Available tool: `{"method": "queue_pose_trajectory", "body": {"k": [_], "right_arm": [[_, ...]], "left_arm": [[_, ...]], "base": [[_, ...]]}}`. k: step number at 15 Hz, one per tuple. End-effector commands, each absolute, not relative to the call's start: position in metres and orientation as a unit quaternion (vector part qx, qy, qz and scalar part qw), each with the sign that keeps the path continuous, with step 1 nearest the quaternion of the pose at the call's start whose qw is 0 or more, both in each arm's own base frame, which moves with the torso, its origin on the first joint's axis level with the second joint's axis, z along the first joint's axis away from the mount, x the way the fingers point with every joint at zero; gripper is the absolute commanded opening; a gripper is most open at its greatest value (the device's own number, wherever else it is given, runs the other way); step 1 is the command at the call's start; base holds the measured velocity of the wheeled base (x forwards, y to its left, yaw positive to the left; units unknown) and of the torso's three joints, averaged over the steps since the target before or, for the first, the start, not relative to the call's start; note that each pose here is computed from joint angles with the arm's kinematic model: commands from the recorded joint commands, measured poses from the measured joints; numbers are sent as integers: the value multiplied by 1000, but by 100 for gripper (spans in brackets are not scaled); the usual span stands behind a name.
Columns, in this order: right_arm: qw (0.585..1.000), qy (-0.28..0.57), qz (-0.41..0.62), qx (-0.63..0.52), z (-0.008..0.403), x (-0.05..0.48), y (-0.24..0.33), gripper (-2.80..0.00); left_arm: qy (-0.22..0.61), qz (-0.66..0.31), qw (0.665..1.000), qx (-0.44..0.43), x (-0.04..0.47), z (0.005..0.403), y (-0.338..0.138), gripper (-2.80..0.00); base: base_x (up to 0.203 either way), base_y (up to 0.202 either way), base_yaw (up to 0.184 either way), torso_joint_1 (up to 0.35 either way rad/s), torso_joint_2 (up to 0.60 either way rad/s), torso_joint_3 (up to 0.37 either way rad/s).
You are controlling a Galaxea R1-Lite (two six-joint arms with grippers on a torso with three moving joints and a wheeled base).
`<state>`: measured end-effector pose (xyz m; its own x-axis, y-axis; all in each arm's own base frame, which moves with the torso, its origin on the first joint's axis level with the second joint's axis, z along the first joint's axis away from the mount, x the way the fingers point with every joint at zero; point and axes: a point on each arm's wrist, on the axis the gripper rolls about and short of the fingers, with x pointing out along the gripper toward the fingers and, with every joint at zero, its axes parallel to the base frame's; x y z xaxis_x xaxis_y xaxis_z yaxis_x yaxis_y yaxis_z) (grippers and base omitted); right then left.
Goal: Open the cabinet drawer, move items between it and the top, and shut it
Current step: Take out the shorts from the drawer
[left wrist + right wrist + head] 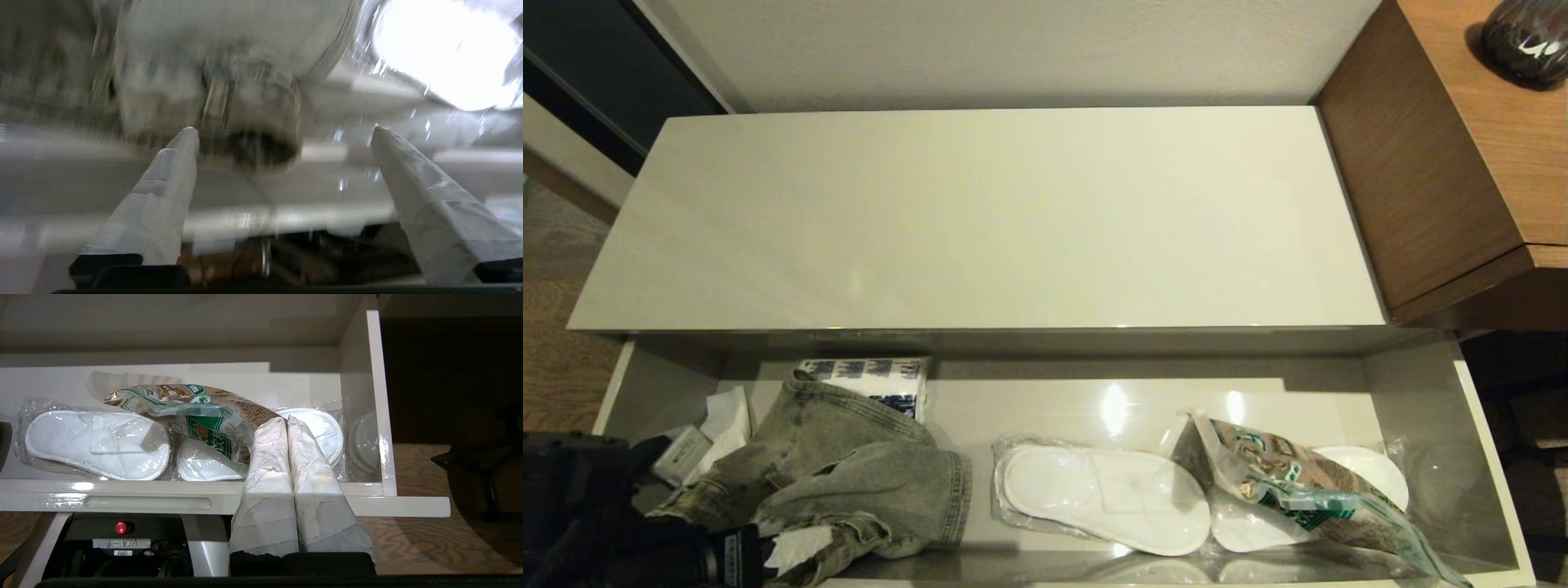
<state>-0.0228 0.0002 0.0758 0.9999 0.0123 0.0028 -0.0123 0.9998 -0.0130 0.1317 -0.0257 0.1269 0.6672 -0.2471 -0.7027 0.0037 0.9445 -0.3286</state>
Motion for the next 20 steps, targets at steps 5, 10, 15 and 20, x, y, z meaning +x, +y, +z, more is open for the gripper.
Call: {"method": "queue_pose_trajectory", "body": {"k": [5,10,15,20], "right_arm": [[1000,0,6,-7,76,-23,0,-280],[1000,1,6,-7,76,-23,0,-280],[1000,0,7,-7,76,-23,0,-280],[1000,1,6,-7,75,-23,0,-280]], "left_arm": [[437,-64,884,-151,121,127,-25,0],[446,-53,877,-168,146,104,-30,0],[398,-50,890,-214,166,97,-35,0],[396,-27,893,-210,180,87,-37,0]], "base": [[0,0,0,0,0,0],[0,0,0,0,0,0],[0,0,0,0,0,0],[0,0,0,0,0,0]]}}
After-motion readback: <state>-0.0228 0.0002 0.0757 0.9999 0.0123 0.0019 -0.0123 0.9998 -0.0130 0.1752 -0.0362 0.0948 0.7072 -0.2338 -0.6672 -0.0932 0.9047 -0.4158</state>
